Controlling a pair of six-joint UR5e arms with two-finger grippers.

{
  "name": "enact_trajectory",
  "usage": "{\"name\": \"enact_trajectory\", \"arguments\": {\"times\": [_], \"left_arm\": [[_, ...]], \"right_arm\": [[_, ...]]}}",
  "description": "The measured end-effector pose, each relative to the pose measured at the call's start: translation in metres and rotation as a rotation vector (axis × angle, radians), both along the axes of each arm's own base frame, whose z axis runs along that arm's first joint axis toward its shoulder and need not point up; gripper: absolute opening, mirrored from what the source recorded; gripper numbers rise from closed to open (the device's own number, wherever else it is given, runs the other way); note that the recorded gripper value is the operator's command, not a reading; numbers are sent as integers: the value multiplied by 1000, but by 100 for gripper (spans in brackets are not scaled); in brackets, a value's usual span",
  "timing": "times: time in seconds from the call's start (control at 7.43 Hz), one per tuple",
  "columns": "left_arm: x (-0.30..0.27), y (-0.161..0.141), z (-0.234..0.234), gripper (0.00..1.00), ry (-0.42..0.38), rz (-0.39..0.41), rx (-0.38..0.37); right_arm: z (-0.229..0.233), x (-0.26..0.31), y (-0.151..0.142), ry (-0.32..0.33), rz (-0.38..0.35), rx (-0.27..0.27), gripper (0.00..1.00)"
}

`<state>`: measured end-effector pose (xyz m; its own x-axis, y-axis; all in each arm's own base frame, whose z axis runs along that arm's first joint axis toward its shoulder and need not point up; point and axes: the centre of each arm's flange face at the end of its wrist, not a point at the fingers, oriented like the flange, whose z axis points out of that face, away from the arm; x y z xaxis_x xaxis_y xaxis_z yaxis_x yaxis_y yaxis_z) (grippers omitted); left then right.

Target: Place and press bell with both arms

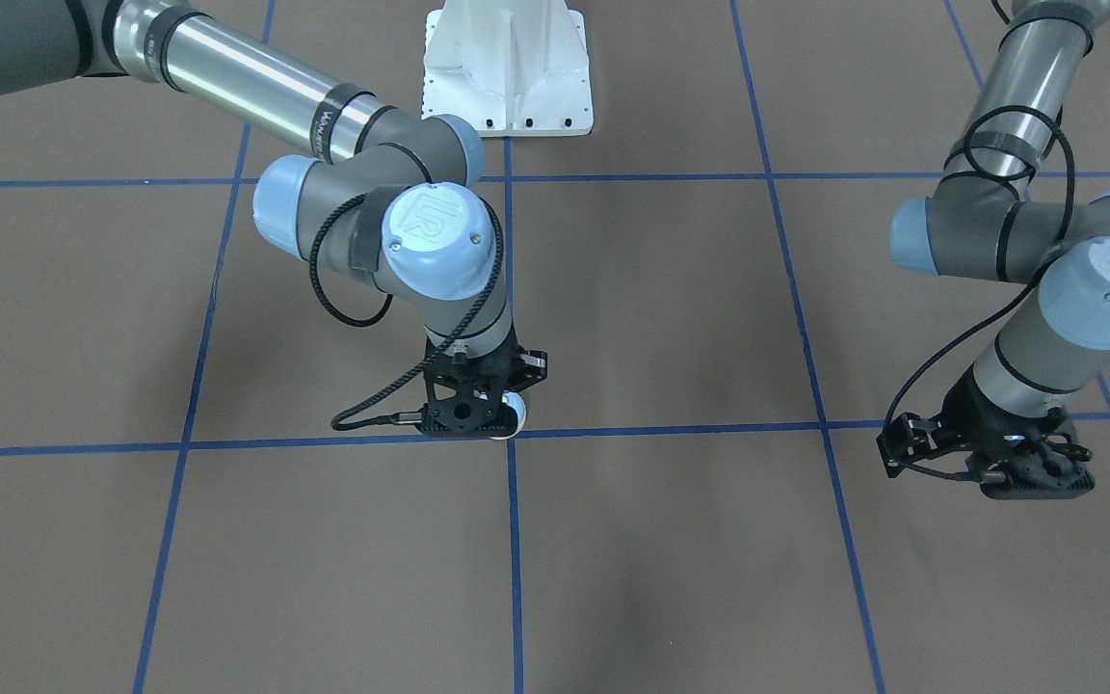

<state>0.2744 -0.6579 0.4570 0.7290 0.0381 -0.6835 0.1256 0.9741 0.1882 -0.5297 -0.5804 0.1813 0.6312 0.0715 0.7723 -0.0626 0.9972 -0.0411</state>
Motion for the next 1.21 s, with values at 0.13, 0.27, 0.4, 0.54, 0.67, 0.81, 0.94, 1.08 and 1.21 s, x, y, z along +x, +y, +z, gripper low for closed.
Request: {"name": "enact_trajectory", "arguments": {"times": [0.13, 0.27, 0.4, 0.54, 0.67, 0.81, 0.94, 1.08, 1.21], "left_arm": [[-16, 7, 10, 100, -7, -1, 6], [-35, 16, 25, 100, -27, 14, 19], [-57, 23, 46, 100, -60, 43, 34], [-82, 34, 69, 100, -96, 81, 51], [-111, 50, 95, 100, -124, 112, 61], [-148, 70, 120, 100, -128, 136, 62], [-192, 90, 142, 100, -107, 148, 57], [-240, 110, 163, 100, -88, 143, 56], [-280, 129, 180, 100, -81, 122, 53]], "right_arm": [[20, 35, 6, -12, 12, 1, 100], [45, 75, 10, -5, 24, -1, 100], [74, 118, 14, 28, 17, 12, 100], [103, 157, 20, 73, -20, 44, 100], [133, 196, 24, 119, -69, 83, 100], [168, 235, 27, 157, -107, 112, 100], [202, 275, 31, 182, -132, 126, 100], [240, 323, 38, 191, -158, 131, 100], [278, 374, 49, 183, -192, 136, 100]]}}
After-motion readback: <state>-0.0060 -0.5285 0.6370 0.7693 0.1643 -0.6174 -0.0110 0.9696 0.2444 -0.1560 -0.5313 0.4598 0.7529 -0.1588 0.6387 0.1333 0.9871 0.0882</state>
